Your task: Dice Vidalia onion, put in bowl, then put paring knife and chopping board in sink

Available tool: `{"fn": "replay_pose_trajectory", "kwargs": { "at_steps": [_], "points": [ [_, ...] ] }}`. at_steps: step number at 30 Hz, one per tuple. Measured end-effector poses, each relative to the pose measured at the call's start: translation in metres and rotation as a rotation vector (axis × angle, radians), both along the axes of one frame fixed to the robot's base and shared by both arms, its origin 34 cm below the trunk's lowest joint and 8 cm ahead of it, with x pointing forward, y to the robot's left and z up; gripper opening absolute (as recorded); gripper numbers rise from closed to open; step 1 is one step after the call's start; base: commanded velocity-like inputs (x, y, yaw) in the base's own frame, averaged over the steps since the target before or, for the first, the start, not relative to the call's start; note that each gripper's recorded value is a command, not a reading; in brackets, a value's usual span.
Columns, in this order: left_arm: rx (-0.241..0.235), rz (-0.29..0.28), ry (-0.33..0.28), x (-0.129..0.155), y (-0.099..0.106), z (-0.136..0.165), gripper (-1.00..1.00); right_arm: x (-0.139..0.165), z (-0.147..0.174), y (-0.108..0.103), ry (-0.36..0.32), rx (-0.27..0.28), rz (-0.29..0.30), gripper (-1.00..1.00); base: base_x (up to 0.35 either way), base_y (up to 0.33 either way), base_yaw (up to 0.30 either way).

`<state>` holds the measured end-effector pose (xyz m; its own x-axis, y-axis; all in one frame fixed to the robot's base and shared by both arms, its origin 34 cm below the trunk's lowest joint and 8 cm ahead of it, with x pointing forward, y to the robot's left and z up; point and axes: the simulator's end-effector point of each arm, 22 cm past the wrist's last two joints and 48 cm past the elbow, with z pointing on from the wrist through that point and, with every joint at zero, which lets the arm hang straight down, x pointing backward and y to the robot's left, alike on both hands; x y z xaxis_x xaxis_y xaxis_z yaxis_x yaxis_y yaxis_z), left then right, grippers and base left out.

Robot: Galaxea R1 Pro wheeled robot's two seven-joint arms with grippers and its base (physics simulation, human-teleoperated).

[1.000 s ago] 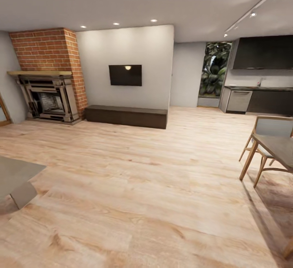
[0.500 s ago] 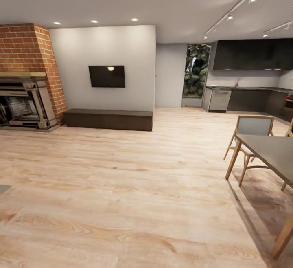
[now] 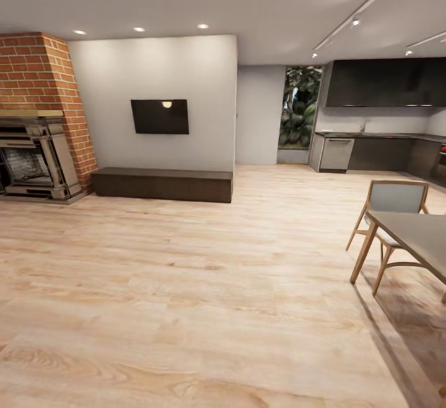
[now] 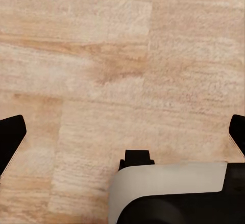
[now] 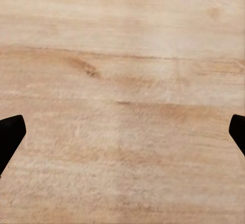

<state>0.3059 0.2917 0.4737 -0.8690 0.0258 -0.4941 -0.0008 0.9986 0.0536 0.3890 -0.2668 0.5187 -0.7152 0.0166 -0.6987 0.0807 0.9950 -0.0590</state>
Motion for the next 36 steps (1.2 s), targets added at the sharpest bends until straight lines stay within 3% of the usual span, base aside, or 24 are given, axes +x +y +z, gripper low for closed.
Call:
{"fn": "replay_pose_trajectory", "kwargs": {
  "at_steps": [36],
  "points": [
    [0.000,0.000,0.001,-0.0002,0.0001,-0.0001,1.00,-0.0003,-0.0001,0.0003,0.000,0.001,0.001,1.00,0.318,0.000,-0.020]
  ]
}}
